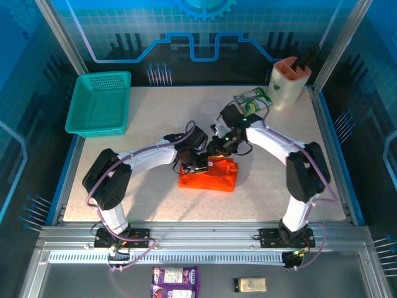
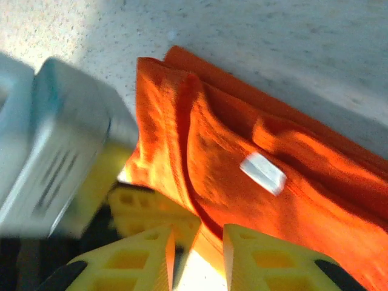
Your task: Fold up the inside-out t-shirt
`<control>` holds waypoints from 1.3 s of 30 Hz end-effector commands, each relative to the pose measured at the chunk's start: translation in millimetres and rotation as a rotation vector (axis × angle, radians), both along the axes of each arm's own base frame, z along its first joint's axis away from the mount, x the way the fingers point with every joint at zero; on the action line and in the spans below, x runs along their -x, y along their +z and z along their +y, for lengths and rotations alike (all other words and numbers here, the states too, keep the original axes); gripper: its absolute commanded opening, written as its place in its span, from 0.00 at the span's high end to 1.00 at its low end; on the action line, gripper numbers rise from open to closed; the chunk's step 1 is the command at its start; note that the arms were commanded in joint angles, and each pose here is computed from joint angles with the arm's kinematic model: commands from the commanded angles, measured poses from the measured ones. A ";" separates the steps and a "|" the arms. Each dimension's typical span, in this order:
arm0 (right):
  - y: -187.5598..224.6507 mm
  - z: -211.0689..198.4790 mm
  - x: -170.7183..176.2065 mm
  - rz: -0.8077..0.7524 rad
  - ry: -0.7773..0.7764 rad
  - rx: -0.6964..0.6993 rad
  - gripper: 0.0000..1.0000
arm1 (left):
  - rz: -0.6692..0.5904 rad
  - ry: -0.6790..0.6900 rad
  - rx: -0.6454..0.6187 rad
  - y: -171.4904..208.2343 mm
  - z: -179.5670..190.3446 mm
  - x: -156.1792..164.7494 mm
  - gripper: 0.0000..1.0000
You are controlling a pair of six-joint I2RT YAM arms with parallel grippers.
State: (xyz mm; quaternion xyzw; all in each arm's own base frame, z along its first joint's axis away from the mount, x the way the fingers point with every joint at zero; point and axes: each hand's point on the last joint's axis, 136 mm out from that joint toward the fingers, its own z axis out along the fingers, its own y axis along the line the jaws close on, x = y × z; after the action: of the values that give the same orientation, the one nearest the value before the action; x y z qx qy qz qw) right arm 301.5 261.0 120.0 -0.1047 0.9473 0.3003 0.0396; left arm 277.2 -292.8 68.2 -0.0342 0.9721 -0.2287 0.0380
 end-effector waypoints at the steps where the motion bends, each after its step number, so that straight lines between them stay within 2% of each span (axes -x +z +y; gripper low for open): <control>1: -9.5 -16.3 16.5 0.058 -0.061 0.002 0.71 | 0.040 -0.031 -0.056 -18.6 -0.1 6.3 0.93; 6: -41.7 -30.3 20.8 0.125 -0.105 -0.043 0.71 | 0.053 -0.025 -0.138 -44.8 11.6 5.7 0.94; 14: -97.6 -44.7 -2.6 0.182 -0.147 -0.025 0.73 | 0.081 -0.018 -0.203 -70.3 21.5 9.0 0.95; 19: -67.8 -42.0 -5.6 0.131 -0.138 -0.044 0.72 | -0.017 -0.003 -0.088 -23.5 9.4 -1.0 0.94; 22: -44.8 -42.5 2.4 0.098 -0.141 -0.046 0.71 | -0.061 0.011 -0.067 2.0 9.7 -10.9 0.94; 24: -35.2 -43.9 15.3 0.089 -0.129 -0.028 0.70 | -0.083 0.026 -0.097 9.9 19.0 -16.3 0.94; 29: -33.5 -60.8 46.9 0.079 -0.115 0.087 0.65 | -0.043 0.085 -0.202 -5.2 63.1 -19.1 0.94; 32: -35.8 -58.7 64.3 0.099 -0.091 0.096 0.61 | -0.025 0.133 -0.168 -10.8 84.5 -20.8 0.92; 37: -51.1 -75.7 74.2 0.051 -0.131 0.289 0.48 | -0.009 0.183 -0.105 -11.2 109.7 -22.5 0.83; 39: -59.1 -78.8 77.7 0.048 -0.133 0.310 0.43 | 0.000 0.188 -0.072 -12.6 113.3 -20.6 0.80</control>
State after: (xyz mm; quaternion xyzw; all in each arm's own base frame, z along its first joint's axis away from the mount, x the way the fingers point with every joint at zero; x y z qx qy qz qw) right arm 228.8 201.1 68.8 -0.0567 0.9776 0.2021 0.0119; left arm 302.4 -176.1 46.4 -0.1388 0.9769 -0.1508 0.0599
